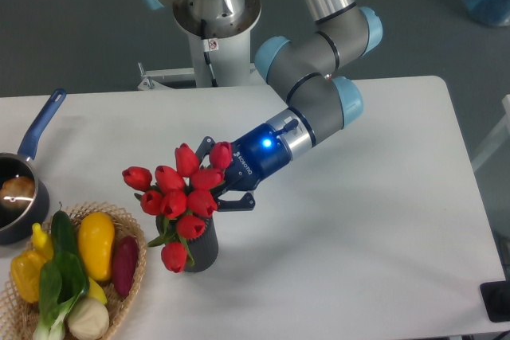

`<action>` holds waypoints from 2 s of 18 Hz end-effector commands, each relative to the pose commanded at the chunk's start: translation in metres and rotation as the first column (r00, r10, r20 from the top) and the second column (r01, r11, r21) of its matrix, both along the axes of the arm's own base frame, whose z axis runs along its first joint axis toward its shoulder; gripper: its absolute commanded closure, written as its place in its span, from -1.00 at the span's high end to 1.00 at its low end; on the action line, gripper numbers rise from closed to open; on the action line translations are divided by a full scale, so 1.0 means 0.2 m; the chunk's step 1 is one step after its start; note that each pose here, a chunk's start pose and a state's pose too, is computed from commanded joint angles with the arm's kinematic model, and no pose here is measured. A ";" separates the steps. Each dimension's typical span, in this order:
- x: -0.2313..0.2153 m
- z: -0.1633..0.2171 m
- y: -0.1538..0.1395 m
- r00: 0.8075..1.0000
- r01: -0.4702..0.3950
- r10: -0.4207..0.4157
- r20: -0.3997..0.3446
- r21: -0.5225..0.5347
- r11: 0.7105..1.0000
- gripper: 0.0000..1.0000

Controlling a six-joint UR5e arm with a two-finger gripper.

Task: Insert the flowers into the vase
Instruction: 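Push the tulip stems deeper into the vase and settle them, then open the gripper to release the tulips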

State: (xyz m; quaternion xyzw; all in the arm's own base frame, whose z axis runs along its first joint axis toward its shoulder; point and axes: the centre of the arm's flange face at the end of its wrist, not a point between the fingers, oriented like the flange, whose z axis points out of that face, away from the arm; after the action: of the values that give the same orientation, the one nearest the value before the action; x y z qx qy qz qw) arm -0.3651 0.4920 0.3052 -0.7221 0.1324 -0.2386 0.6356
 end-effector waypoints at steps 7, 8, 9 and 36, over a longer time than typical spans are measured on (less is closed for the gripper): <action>0.02 -0.04 0.00 1.000 0.002 -0.002 -0.007 -0.035 0.999 -0.62; 0.02 -0.04 0.00 1.000 0.002 -0.002 -0.008 -0.034 0.999 -0.56; 0.02 -0.05 0.00 1.000 0.002 -0.002 -0.006 -0.037 0.999 -0.53; -0.13 0.02 -0.23 0.975 -0.113 0.070 -0.213 -0.197 0.974 1.00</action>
State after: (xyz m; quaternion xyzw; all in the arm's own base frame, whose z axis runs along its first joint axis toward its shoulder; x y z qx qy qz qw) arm -0.3903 0.4454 0.3102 -0.8107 0.1377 -0.1459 0.5500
